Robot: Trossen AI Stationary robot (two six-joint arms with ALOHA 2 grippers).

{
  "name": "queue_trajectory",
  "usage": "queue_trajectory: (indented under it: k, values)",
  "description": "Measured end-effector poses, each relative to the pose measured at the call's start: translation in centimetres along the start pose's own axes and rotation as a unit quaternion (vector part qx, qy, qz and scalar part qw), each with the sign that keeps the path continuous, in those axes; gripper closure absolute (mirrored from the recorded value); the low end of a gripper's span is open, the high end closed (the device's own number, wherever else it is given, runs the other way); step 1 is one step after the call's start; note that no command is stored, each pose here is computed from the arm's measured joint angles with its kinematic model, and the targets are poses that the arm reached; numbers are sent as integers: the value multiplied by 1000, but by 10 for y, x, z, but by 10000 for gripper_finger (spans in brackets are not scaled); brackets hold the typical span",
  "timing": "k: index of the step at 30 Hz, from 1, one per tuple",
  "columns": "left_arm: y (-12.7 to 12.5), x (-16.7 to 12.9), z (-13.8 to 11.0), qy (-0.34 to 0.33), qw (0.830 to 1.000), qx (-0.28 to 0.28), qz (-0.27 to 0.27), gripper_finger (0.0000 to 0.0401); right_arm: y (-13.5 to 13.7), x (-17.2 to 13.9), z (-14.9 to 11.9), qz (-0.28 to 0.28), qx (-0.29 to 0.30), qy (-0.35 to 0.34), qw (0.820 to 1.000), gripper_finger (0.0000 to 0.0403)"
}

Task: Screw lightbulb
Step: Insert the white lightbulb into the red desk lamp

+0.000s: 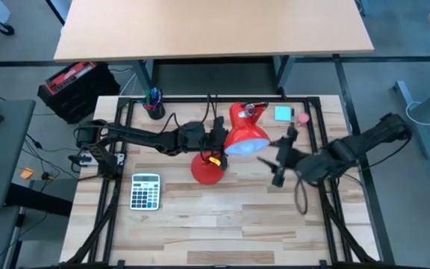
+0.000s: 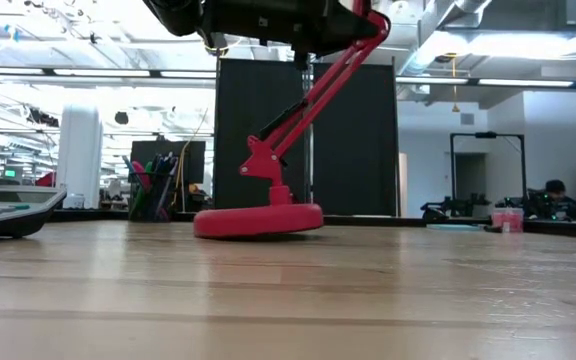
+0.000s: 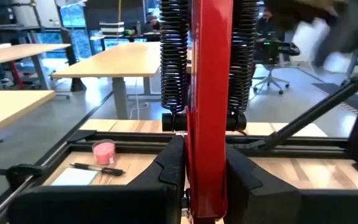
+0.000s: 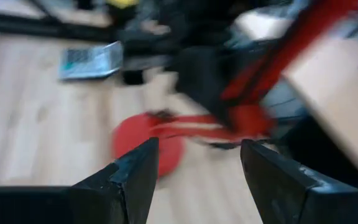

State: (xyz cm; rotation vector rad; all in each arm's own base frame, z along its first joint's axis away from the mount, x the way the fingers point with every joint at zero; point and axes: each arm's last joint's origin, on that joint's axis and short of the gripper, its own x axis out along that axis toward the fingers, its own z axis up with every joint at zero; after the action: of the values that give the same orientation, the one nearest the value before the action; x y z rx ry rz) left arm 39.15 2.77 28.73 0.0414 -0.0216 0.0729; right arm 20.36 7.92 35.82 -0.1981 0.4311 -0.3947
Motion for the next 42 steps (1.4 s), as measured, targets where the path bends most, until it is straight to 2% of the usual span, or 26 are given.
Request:
queue_trajectory:
  k: [4,11,18,30,34,38,42]
  values:
    - [0,0,1,-3,1000,-1,-3,354,-26,-6,4,0,40,-75,996,168]
    - [0,0,3,-16,1000,-10,-2,354,-62,11,-18,43,101,-207,972,170]
    - [1,0,3,-15,1000,-11,-2,354,-77,33,-18,100,96,-265,954,187]
    - [0,0,-2,10,1000,-16,-4,354,-90,73,9,165,75,-261,948,211]
    - [0,0,-3,19,1000,-15,-4,354,-92,78,15,174,72,-235,953,263]
    - [1,0,-5,29,999,-14,-4,354,-91,76,18,184,66,-220,956,361]
    - [2,0,-6,33,999,-12,3,344,-92,73,21,189,61,-212,957,365]
